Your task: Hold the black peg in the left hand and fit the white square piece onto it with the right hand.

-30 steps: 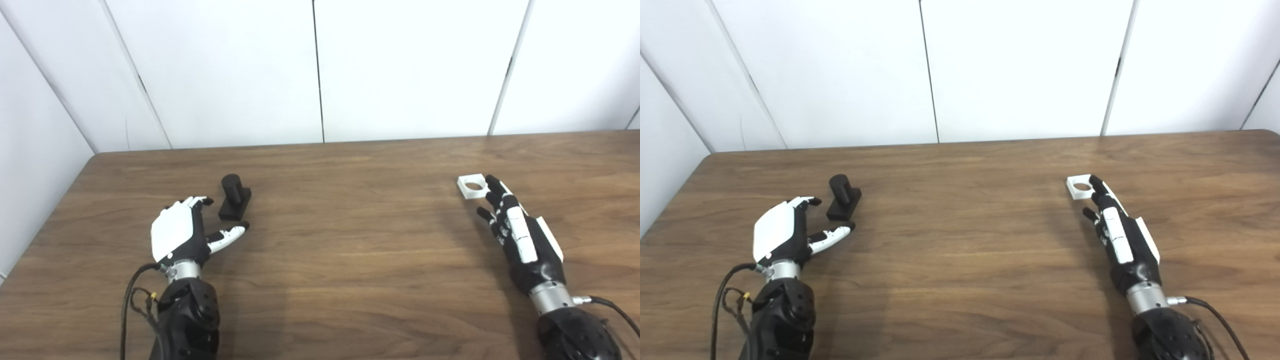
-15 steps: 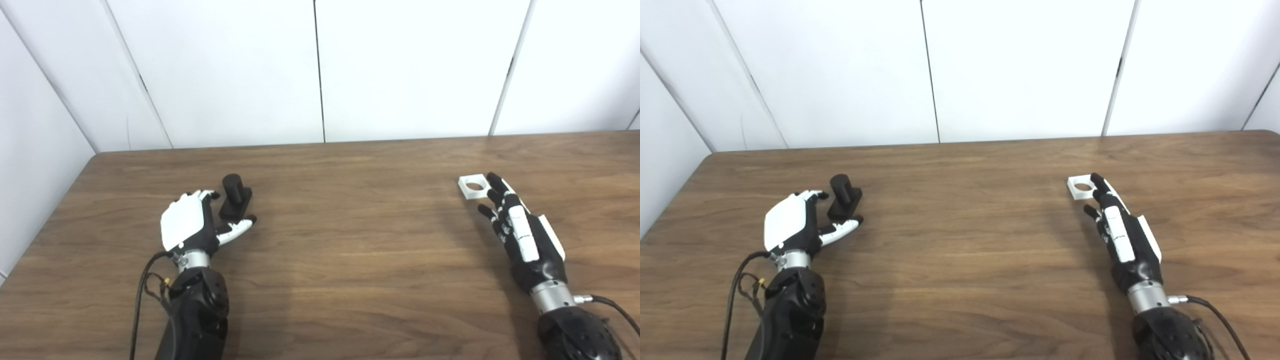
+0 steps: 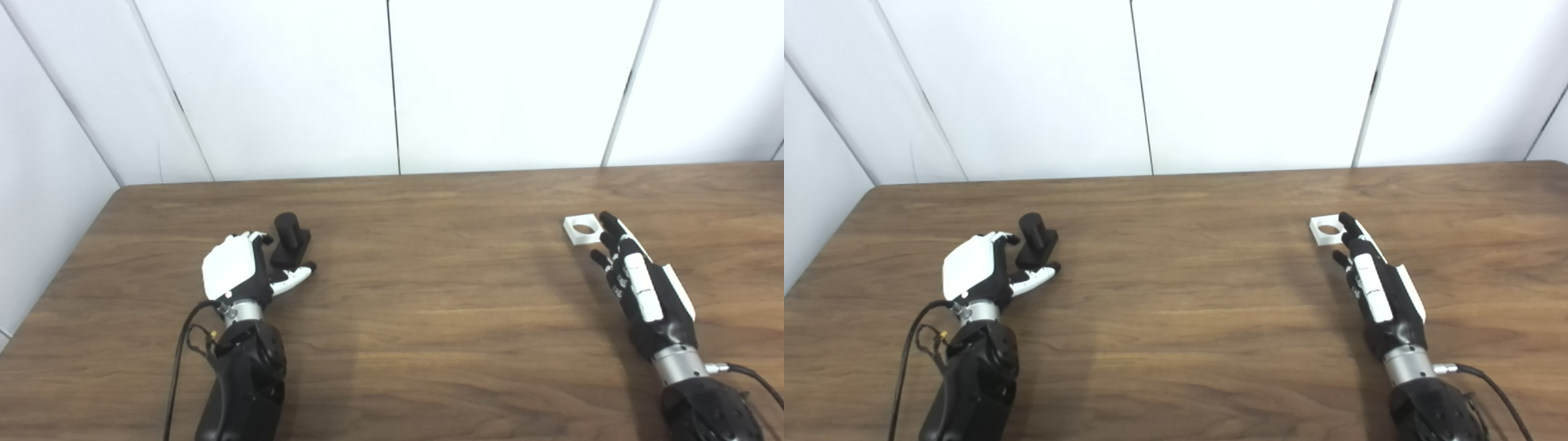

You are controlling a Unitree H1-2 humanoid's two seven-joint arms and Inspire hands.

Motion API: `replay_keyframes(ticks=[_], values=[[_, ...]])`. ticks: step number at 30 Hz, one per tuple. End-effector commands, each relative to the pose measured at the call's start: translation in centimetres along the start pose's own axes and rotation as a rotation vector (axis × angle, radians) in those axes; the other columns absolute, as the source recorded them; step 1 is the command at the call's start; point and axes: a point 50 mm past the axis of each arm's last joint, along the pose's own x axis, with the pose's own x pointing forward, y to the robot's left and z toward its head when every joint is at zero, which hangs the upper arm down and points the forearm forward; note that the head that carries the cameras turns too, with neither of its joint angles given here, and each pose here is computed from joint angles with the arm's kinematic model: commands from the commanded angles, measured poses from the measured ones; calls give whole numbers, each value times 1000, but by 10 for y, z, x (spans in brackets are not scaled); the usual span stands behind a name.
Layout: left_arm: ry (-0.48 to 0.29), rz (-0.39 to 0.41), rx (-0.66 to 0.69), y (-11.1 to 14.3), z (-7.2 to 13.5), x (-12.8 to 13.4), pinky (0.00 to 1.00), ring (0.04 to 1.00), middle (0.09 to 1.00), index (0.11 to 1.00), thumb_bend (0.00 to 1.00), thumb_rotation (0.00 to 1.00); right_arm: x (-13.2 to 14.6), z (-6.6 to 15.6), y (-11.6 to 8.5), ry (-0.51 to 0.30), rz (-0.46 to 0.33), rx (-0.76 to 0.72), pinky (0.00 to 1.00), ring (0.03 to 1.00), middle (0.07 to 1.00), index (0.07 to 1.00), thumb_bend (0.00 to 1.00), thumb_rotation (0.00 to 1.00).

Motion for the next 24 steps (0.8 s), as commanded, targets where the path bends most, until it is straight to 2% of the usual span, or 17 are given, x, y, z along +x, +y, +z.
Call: replay_keyframes(ticks=[1,14,20,24], values=[[-36,110,12,26,17,17,959,960,891,737,793,572,-9,-10,1,12,5,29,951,1000,994,933,582,866],[-29,108,30,21,14,19,933,956,879,718,784,526,-11,-7,-4,0,17,36,963,1000,989,934,578,861],[-24,102,11,20,15,19,940,962,873,662,751,472,-11,-7,-5,-3,25,40,970,1000,990,936,582,850],[-22,102,7,19,14,19,930,957,864,628,731,445,-11,-6,-6,-4,26,42,976,1000,995,939,622,830]])
